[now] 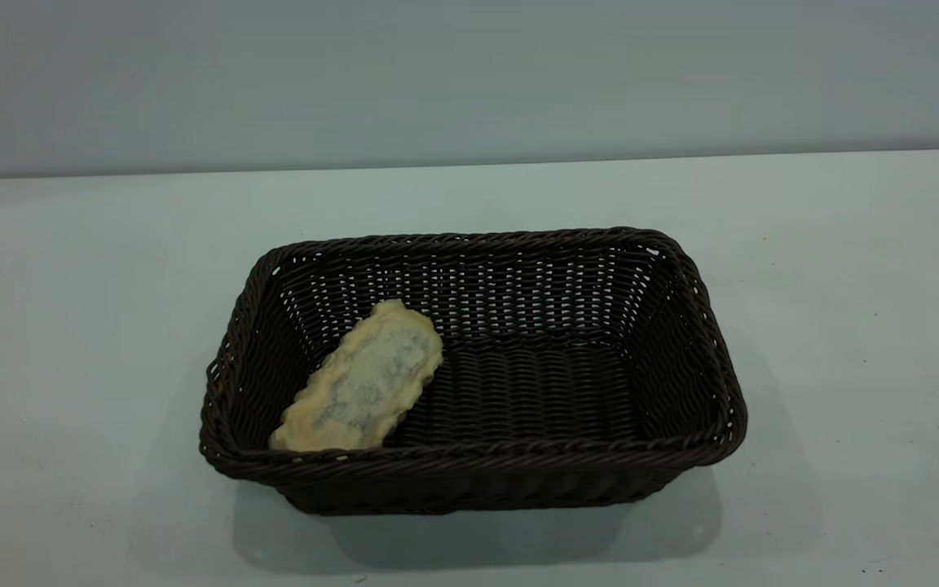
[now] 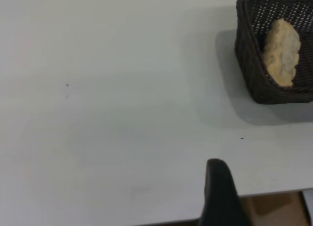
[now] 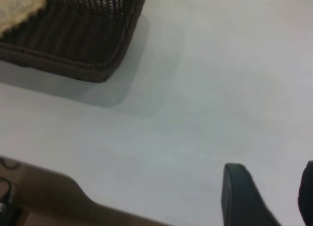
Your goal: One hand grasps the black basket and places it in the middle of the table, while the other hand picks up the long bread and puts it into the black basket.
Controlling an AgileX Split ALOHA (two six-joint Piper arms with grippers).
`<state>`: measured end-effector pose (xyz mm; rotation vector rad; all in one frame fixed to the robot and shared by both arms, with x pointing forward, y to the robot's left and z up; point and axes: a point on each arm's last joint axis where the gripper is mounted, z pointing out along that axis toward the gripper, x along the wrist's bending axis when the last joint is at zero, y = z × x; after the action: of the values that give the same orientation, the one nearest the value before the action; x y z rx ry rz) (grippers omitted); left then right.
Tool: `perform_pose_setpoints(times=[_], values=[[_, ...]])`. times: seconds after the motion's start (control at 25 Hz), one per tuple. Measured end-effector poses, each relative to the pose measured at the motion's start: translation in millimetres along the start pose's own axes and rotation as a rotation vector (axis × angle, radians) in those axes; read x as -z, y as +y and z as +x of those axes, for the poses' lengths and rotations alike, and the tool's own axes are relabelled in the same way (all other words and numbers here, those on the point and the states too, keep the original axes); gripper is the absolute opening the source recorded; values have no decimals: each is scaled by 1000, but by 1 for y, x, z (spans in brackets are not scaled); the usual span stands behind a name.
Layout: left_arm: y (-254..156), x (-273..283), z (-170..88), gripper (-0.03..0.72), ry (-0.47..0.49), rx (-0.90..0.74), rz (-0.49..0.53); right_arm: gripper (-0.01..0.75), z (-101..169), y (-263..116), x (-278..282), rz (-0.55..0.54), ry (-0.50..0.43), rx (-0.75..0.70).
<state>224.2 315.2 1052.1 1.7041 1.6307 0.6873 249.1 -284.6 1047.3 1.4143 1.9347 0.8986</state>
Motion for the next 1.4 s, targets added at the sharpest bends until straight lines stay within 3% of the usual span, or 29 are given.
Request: perform_pose_setpoints(times=[0.32, 0.6, 0.88, 1.4], values=[[0, 0, 1, 484, 8, -63, -9, 227, -7, -5, 0, 48, -68, -16], [-8, -14, 1, 484, 13, -127, 47, 227, -7, -5, -1, 51, -72, -27], [-10, -18, -5, 484, -50, -190, 49, 228, -7, -6, -1, 53, -71, -27], [-10, -18, -6, 484, -59, -197, 50, 235, -7, -6, -1, 53, -72, -28]])
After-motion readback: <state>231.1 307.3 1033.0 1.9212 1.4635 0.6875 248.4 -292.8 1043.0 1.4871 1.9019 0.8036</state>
